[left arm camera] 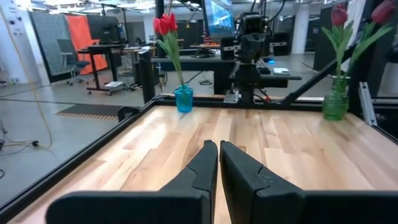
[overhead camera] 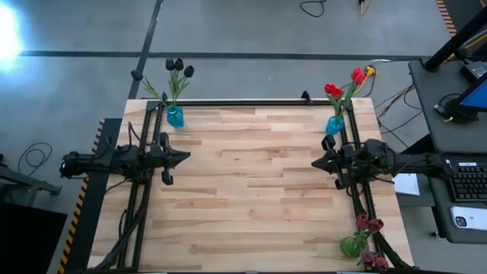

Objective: Sort flowers into vase by color
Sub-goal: Return to Home Position

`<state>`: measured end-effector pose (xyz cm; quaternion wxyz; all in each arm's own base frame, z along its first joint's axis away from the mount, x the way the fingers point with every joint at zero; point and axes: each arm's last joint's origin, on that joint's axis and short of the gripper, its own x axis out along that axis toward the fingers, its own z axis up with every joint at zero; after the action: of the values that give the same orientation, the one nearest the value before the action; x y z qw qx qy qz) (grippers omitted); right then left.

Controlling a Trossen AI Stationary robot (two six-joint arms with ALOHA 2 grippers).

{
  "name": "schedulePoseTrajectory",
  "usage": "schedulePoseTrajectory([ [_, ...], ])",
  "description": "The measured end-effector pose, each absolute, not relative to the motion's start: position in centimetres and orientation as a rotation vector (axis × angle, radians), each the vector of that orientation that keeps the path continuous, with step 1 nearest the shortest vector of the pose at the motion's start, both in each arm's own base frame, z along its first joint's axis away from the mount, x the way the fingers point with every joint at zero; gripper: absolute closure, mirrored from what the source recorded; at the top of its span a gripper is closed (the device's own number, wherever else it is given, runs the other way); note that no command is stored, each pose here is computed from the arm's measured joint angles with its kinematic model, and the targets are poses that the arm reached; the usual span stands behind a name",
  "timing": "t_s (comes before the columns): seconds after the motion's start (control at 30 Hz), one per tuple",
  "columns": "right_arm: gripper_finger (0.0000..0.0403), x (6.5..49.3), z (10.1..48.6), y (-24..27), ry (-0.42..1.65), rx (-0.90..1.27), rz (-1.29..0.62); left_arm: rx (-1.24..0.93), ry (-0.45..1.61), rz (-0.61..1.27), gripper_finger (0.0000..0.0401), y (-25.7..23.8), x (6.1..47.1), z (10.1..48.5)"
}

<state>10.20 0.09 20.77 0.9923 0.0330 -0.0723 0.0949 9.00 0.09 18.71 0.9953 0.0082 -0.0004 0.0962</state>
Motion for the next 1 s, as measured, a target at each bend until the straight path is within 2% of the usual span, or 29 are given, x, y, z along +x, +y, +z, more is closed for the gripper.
schedulePoseTrajectory([
  [0.63, 0.0393, 9.4, 19.1, 0.2, -0.240, 0.071, 0.208, -0.004, 0.006, 0.167, 0.0396, 0.0, 9.0, 18.6],
  [0.87, 0.0393, 9.7, 18.1, 0.2, -0.136, 0.067, 0.197, 0.016, 0.009, 0.166, 0.0396, 0.0, 9.1, 18.6],
  [1.0, 0.0393, 9.8, 17.5, -0.1, -0.079, 0.050, 0.120, 0.059, 0.004, 0.138, 0.0396, -0.1, 9.0, 18.7],
])
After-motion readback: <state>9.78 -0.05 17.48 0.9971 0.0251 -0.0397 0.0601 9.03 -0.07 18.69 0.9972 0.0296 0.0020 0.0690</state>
